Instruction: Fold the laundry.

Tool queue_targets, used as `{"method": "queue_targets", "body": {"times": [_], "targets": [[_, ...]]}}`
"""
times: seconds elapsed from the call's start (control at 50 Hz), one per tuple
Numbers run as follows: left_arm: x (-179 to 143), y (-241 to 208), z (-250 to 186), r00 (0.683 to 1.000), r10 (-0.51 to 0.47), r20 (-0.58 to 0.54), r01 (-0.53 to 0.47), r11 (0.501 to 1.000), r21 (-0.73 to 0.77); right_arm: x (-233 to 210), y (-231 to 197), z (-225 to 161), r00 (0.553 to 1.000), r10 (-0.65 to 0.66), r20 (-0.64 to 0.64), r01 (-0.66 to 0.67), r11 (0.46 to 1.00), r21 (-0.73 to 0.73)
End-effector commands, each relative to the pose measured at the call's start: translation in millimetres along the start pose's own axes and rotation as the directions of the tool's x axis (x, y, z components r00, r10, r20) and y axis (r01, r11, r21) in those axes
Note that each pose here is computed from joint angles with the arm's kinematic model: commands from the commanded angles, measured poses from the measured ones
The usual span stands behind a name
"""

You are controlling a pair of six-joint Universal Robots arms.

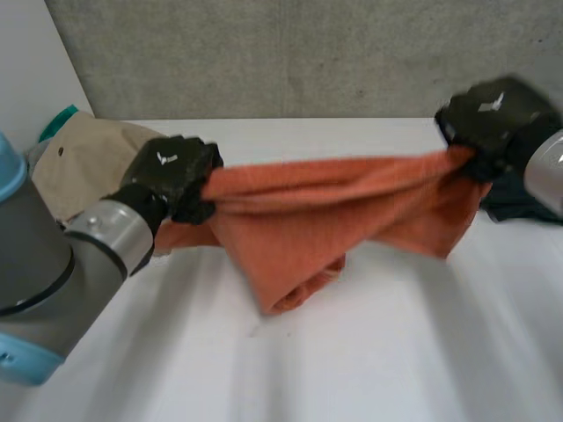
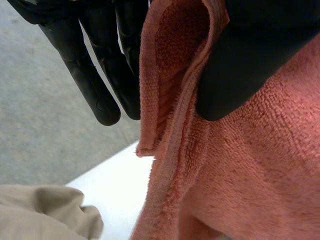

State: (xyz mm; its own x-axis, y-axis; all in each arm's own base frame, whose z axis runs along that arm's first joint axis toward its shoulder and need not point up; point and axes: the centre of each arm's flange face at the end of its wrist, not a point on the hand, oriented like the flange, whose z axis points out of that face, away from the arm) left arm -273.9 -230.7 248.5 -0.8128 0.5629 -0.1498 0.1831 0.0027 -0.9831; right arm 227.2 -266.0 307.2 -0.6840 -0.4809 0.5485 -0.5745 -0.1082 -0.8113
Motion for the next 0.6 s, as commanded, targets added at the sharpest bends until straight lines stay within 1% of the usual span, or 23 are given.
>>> {"method": "queue_targets", "body": {"times": [0.02,0.04,0.08,0.12,0.18,0.26,0.34,0.36,0.42,0.44,0.52,0.6], "targets": [[6.9,51.4,14.2,0.999,-0.015,-0.034,0.010,0.990,-0.142,-36.7,55.1,30.5,0.991,0.081,0.108,-0.064,0.987,-0.150],[6.9,62.6,22.4,0.999,-0.014,-0.036,0.008,0.986,-0.168,-39.4,60.2,34.6,0.990,0.092,0.110,-0.074,0.985,-0.157],[7.2,71.0,31.7,0.999,-0.007,-0.037,0.000,0.983,-0.182,-43.2,69.2,42.8,0.988,0.111,0.104,-0.092,0.981,-0.168],[7.6,83.8,43.8,0.999,0.011,-0.040,-0.019,0.978,-0.208,-45.8,79.6,53.8,0.989,0.129,0.077,-0.114,0.977,-0.178],[6.9,90.4,52.6,0.999,0.036,-0.037,-0.043,0.974,-0.222,-43.3,88.1,63.5,0.991,0.131,0.022,-0.125,0.974,-0.188],[4.3,90.7,55.8,0.997,0.076,-0.007,-0.076,0.971,-0.226,-41.1,92.1,67.4,0.992,0.124,-0.016,-0.125,0.973,-0.193],[-3.7,75.2,46.1,0.993,0.102,0.066,-0.086,0.973,-0.213,-43.5,95.9,66.9,0.992,0.126,-0.015,-0.127,0.971,-0.203],[-6.8,67.5,37.3,0.989,0.107,0.100,-0.084,0.974,-0.208,-44.0,96.5,66.7,0.992,0.127,-0.015,-0.127,0.971,-0.204],[-9.4,59.9,19.8,0.984,0.114,0.138,-0.084,0.975,-0.208,-44.3,97.9,67.0,0.992,0.127,-0.016,-0.127,0.971,-0.205],[-10.5,53.5,7.5,0.980,0.116,0.159,-0.085,0.977,-0.193,-44.6,98.4,67.1,0.992,0.127,-0.015,-0.128,0.970,-0.206],[-11.1,37.2,-18.8,0.977,0.101,0.185,-0.076,0.988,-0.138,-45.6,98.5,66.5,0.992,0.129,-0.014,-0.129,0.970,-0.206],[-7.8,38.2,-36.9,0.978,0.098,0.182,-0.074,0.988,-0.133,-46.9,99.4,66.0,0.992,0.128,-0.013,-0.128,0.970,-0.208]]}}
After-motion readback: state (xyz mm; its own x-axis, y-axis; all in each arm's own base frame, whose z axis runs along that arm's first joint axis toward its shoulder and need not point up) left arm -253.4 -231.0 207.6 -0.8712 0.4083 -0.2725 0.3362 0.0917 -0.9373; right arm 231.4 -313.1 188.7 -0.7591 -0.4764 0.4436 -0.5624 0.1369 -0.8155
